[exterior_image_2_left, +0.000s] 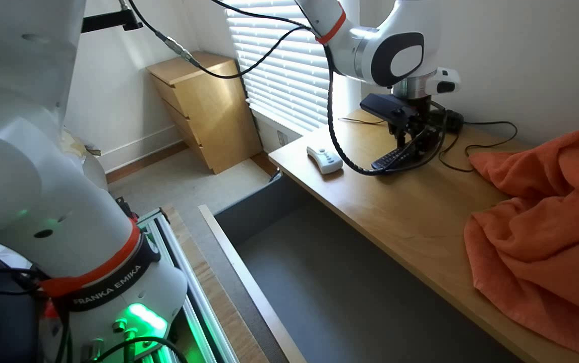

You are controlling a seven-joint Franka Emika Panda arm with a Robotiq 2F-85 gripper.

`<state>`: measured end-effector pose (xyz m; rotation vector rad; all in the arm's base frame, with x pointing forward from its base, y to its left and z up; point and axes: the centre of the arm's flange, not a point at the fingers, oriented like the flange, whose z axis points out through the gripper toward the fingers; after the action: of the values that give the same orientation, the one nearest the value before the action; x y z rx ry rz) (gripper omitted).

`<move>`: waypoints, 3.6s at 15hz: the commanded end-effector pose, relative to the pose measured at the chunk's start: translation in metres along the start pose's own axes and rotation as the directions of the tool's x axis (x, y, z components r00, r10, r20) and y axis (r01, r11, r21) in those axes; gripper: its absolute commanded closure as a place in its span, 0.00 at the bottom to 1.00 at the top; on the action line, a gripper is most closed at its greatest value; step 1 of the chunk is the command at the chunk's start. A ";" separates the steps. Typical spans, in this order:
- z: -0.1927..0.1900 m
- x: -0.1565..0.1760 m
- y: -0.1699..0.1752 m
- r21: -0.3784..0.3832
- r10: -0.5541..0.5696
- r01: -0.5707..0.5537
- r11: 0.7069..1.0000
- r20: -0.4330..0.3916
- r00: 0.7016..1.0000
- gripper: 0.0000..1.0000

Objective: Put the black remote in the open drawer and then close the drawer

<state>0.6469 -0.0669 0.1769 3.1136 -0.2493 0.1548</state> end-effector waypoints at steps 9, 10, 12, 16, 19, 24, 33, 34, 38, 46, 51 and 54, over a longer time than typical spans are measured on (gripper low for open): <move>-0.030 -0.017 -0.010 -0.006 0.141 -0.140 0.990 0.044 0.989 0.69; -0.035 -0.020 -0.007 -0.012 0.175 -0.175 0.985 0.050 0.983 0.69; -0.047 -0.028 0.003 -0.021 0.264 -0.264 0.964 0.050 0.963 0.69; -0.071 -0.061 0.038 -0.032 0.447 -0.446 0.895 0.042 0.894 0.69; -0.076 -0.096 0.059 -0.009 0.570 -0.570 0.822 0.058 0.820 0.69; -0.081 -0.151 0.078 0.015 0.758 -0.760 0.649 0.071 0.648 0.69; -0.069 -0.165 0.090 -0.010 0.814 -0.816 0.578 0.086 0.575 0.44; -0.069 -0.165 0.090 -0.010 0.815 -0.817 0.576 0.086 0.573 0.69; -0.066 -0.202 0.106 -0.021 0.876 -0.876 0.481 0.058 0.479 0.69; -0.045 -0.280 0.147 -0.059 0.966 -0.964 0.259 0.034 0.258 0.69; -0.029 -0.304 0.171 -0.122 0.982 -0.974 0.189 0.033 0.187 0.69; -0.017 -0.295 0.179 -0.141 0.978 -0.968 0.208 0.039 0.205 0.44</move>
<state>0.3271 -0.1970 0.1658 2.2571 -2.1486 -0.0621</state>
